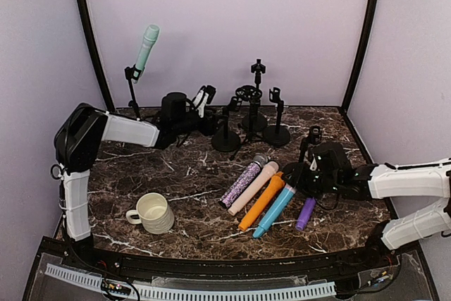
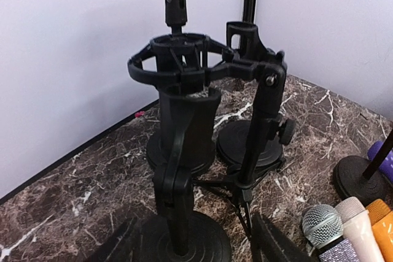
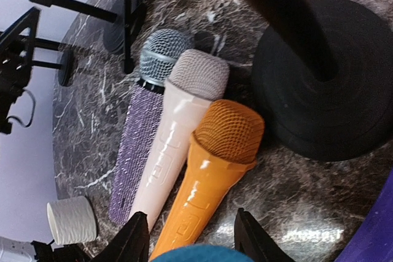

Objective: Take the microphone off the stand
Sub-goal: Place the microphone at the center of the board, then pick up the microphone stand with the microphone from the corner of the board.

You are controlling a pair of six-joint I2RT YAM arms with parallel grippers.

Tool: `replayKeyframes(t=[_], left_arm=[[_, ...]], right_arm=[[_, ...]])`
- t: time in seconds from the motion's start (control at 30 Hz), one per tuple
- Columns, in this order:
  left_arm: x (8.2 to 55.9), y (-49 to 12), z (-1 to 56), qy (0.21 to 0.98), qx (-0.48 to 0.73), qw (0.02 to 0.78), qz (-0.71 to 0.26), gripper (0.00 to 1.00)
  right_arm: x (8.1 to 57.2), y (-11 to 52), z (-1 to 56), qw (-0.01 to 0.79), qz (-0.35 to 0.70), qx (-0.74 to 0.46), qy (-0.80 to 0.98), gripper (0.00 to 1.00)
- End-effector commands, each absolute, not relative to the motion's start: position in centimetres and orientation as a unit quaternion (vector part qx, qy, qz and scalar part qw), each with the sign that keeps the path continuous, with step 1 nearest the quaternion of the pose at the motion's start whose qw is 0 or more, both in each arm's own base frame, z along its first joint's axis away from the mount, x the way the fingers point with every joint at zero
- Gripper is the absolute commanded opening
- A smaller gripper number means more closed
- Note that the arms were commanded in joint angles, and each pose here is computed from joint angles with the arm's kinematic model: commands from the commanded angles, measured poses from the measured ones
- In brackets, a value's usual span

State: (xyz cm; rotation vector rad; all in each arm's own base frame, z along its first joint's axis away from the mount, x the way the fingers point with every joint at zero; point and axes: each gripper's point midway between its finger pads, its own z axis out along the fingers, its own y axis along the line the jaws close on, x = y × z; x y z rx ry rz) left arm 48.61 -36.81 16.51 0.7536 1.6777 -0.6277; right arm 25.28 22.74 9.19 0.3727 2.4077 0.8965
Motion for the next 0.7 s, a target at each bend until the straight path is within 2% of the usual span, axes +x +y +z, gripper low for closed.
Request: replayKeyframes(t=[0.0, 0.03, 0.33, 0.67], left_arm=[[47.0, -34.5, 25.1, 0.666, 0.290, 0.640, -0.250, 0.64], [46.6, -33.8, 26.7, 0.660, 0.279, 0.653, -0.247, 0.65], [43.3, -28.8, 28.2, 0.694, 0.225, 0.648, -0.222, 0.67], [39.6, -21.5, 30.9, 0.744, 0.187, 0.605, -0.213, 0.71]], right_arm=[[26.6, 21.1, 8.7, 0.303, 0.283, 0.148, 0.898, 0.50], [26.7, 20.9, 8.5, 0.304, 0.274, 0.152, 0.900, 0.51], [27.1, 20.3, 8.5, 0.310, 0.253, 0.156, 0.903, 0.67], [27.9, 19.7, 11.8, 0.360, 0.246, 0.136, 0.890, 0.74]])
